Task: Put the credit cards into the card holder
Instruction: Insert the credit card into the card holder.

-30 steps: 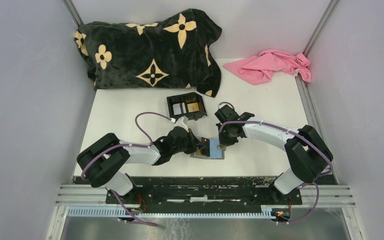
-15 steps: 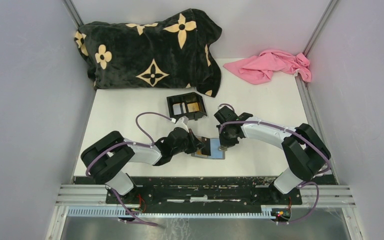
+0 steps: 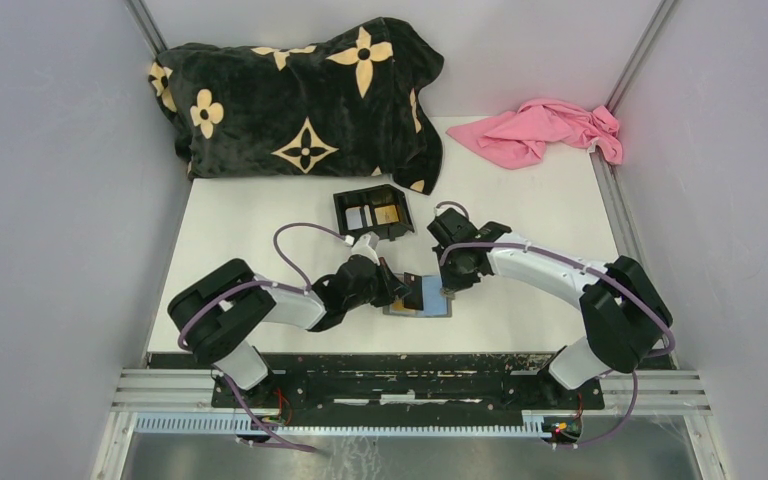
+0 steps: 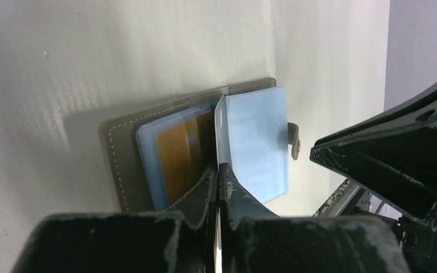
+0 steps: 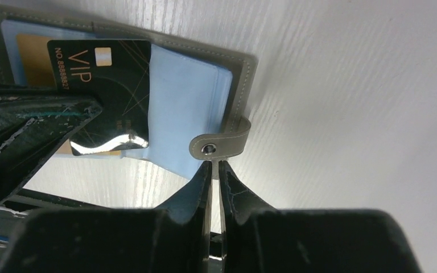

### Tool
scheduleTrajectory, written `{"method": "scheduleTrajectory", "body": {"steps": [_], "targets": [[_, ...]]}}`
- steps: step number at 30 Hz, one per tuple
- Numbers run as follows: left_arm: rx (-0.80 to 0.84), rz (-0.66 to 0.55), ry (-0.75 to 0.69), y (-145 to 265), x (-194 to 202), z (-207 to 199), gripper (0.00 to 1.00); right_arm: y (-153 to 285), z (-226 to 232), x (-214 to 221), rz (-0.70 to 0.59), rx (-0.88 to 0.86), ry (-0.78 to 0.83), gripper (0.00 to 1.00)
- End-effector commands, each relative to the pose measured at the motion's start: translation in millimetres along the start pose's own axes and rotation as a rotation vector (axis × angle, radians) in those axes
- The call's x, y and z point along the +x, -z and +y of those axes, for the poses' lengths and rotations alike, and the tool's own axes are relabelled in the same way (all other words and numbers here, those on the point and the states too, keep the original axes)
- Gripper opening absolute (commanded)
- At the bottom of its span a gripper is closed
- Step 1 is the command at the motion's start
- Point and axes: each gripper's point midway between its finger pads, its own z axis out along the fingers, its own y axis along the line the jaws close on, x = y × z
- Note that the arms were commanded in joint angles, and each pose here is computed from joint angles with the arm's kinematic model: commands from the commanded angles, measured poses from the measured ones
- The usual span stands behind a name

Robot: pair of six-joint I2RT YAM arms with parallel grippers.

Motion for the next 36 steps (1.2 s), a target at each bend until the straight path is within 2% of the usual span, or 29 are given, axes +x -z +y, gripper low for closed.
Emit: {"method": "scheduleTrajectory", "body": {"steps": [1,8,22,36], "targets": [[-0.046,0.019,-0.076,-2.7,8.8,17.3,0.03,12.8,9.7,-4.2,-0.034,-0.015,0.018,0.14],[-0.046,0.024,-0.06,-3.9,12.7,21.0,0.03,9.4,24.9,8.2,-0.02,-0.024,0.052,0.12],[-0.042,0.014,-0.005,1.3,19.3,30.5,0.03,-24.8,0.6,19.6,0.029,0.114,0.066,0.08],[-0.042,0.006,0.041,4.4,25.9,40.5,0.03,-36.2,-6.3,28.9,0.076,0.146,0.041,0.06]]}}
